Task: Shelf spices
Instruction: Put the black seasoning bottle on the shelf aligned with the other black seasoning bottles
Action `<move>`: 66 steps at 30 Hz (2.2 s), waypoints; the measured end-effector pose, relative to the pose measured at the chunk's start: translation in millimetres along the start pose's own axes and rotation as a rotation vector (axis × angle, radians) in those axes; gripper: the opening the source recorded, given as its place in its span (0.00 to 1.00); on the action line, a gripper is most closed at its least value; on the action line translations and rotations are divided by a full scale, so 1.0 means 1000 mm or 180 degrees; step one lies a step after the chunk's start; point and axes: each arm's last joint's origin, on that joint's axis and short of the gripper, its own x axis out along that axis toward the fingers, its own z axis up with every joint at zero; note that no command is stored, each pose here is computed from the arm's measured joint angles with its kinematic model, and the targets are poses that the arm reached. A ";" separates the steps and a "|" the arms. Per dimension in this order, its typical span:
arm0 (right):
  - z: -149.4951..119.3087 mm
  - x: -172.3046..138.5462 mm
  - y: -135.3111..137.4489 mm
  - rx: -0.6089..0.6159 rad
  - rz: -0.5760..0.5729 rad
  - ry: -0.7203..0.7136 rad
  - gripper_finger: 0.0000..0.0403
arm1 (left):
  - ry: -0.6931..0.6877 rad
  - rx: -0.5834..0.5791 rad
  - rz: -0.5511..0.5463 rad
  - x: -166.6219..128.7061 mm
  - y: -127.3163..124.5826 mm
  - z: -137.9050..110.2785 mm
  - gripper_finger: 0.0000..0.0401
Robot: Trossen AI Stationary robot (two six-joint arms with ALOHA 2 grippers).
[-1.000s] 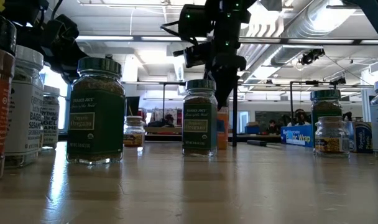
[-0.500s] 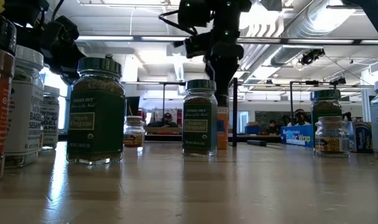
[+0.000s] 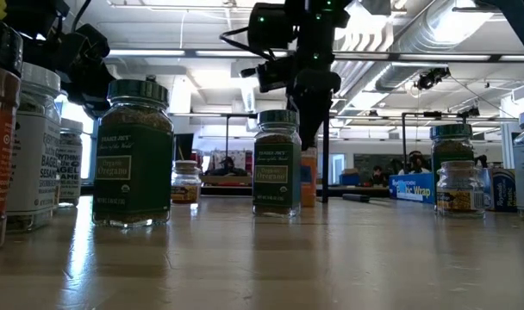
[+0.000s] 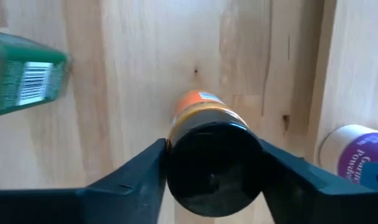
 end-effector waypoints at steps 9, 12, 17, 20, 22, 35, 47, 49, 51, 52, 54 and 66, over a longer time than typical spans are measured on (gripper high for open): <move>0.018 -0.045 -0.011 -0.0001 -0.0126 -0.0358 0.46 | -0.0012 -0.0007 -0.0001 0.000 0.000 0.000 0.30; 0.025 -0.075 -0.033 0.0117 -0.0387 -0.0643 0.46 | -0.0012 -0.0032 -0.0002 0.000 0.000 0.000 0.30; 0.019 -0.114 -0.086 0.0524 -0.0608 -0.1027 0.46 | -0.0033 -0.0039 -0.0006 0.000 0.000 0.001 0.30; 0.006 -0.124 -0.123 0.0798 -0.0704 -0.1109 0.46 | -0.0035 -0.0039 -0.0006 0.000 0.000 0.001 0.30; -0.004 -0.126 -0.146 0.0951 -0.0697 -0.1176 0.46 | -0.0035 -0.0040 -0.0007 0.000 0.000 0.001 0.30; -0.026 -0.078 -0.204 0.1323 -0.0461 -0.0700 0.46 | -0.0043 -0.0042 -0.0006 0.000 0.000 0.001 0.30; -0.044 -0.066 -0.224 0.1546 -0.0484 -0.0397 0.46 | -0.0056 -0.0042 -0.0009 0.000 0.000 0.002 0.30; -0.047 -0.065 -0.226 0.1602 -0.0462 -0.0393 0.46 | -0.0053 -0.0042 -0.0009 0.000 0.000 0.002 0.30; -0.049 -0.065 -0.227 0.1628 -0.0428 -0.0386 0.46 | -0.0053 -0.0041 -0.0008 0.000 0.000 0.002 0.30; -0.049 -0.065 -0.227 0.1630 -0.0425 -0.0379 0.46 | -0.0054 -0.0039 -0.0008 0.000 0.000 0.002 0.30; -0.049 -0.065 -0.227 0.1630 -0.0423 -0.0375 0.47 | -0.0052 -0.0039 -0.0009 0.000 0.000 0.002 0.30; -0.049 -0.064 -0.227 0.1660 -0.0413 -0.0378 0.51 | -0.0050 -0.0036 -0.0008 0.000 0.000 0.002 0.30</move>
